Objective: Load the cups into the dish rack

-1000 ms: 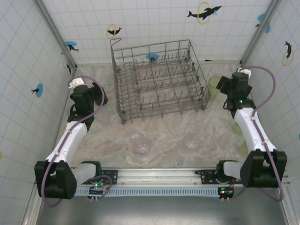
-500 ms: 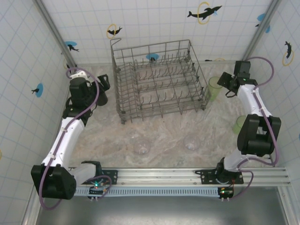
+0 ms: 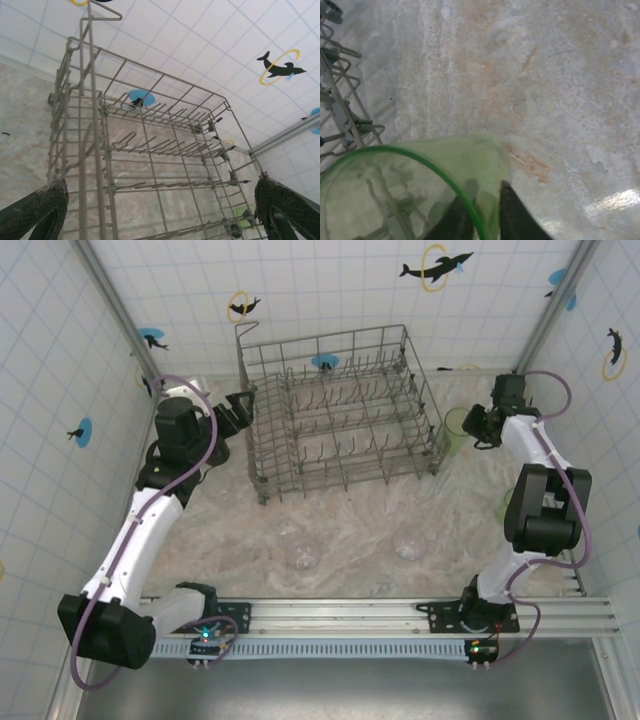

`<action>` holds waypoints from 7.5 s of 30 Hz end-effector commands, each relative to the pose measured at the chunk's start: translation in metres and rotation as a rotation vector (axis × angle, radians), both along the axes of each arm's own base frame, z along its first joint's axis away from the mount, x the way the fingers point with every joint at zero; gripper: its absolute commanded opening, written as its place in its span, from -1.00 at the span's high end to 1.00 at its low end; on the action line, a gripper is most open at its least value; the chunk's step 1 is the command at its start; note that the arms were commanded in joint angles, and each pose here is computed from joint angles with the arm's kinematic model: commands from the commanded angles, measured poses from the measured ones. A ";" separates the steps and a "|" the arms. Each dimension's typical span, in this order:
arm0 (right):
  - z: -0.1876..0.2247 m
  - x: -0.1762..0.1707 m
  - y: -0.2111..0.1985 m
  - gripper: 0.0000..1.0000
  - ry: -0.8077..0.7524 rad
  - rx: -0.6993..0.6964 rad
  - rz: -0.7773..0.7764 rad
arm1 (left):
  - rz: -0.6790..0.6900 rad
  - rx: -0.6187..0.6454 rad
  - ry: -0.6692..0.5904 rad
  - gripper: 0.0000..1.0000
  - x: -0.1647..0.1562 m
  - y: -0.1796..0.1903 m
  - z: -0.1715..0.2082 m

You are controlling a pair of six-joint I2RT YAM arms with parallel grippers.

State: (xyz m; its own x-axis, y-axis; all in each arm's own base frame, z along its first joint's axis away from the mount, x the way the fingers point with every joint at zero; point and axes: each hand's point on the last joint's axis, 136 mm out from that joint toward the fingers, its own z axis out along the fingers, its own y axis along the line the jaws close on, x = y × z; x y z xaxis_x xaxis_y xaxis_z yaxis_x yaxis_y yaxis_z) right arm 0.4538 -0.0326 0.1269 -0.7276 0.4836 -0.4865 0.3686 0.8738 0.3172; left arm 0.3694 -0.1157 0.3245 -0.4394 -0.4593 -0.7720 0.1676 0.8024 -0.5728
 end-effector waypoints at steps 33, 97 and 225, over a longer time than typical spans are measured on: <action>0.176 -0.027 -0.015 1.00 -0.353 -0.019 -0.040 | -0.062 -0.254 0.061 -0.95 0.000 -0.053 0.039; 0.184 -0.026 0.276 1.00 -0.743 0.824 0.810 | -0.356 -0.780 0.395 -0.95 0.080 -0.179 -0.036; 0.118 -0.093 0.094 -0.99 -0.627 0.337 0.256 | 0.027 0.656 -0.063 0.76 0.228 -0.180 -0.138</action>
